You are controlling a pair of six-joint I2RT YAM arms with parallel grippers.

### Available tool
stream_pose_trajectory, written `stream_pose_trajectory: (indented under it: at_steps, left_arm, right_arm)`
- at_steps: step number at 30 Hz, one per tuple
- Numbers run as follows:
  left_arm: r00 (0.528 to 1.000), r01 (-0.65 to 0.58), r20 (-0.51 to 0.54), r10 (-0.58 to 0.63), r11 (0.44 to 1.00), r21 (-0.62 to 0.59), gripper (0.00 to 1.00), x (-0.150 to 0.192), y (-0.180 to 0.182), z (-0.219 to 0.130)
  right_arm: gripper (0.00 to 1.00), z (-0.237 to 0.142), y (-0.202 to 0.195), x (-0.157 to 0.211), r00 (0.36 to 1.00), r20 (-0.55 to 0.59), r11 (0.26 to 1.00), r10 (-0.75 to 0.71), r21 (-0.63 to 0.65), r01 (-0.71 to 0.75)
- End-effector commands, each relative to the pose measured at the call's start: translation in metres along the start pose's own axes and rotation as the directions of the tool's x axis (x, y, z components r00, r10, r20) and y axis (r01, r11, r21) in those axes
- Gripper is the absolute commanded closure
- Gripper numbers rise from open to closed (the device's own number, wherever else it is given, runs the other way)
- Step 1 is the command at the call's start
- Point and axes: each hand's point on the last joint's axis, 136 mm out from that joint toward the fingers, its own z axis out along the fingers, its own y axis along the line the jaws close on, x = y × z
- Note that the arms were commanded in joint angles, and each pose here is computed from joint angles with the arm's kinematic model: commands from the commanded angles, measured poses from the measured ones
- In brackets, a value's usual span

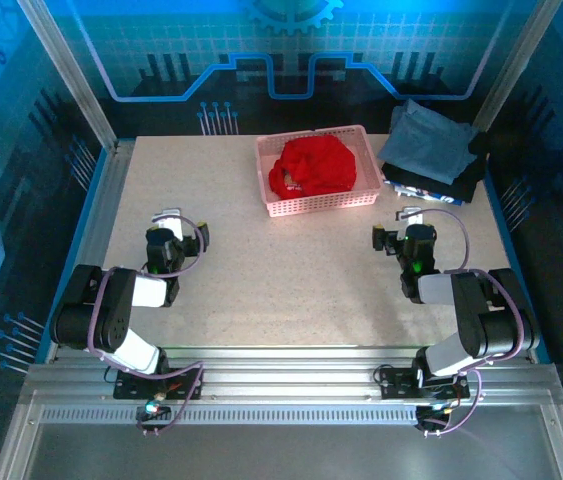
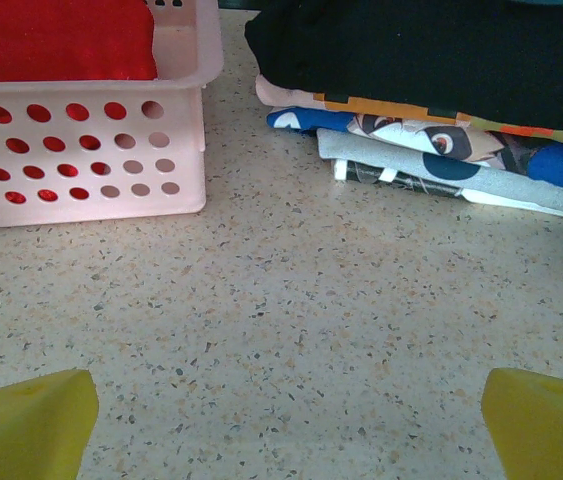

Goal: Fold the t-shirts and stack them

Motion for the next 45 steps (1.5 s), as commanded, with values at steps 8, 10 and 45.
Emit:
stream_pose_trajectory:
  at_steps: [8, 10, 45]
  left_arm:
    - [0.999, -0.009, -0.051, 0.008, 0.999, -0.037, 0.01, -0.066, -0.007, -0.018]
    - [0.994, 0.037, -0.1, -0.04, 0.999, -0.023, 0.01, -0.093, -0.015, -0.032]
    - [0.533, 0.537, -0.787, -0.311, 0.843, 0.03, 0.28, -0.037, -0.214, 0.083]
  right_arm:
    - [0.0, -0.028, 0.001, -0.063, 0.986, -0.162, 0.998, 0.049, 0.035, -0.044]
    - [0.0, -0.047, 0.006, -0.081, 0.971, -0.223, 0.996, 0.087, 0.019, -0.085]
    - [0.04, 0.107, 0.242, -0.121, 0.795, -0.604, 0.915, 0.06, -0.285, -0.285]
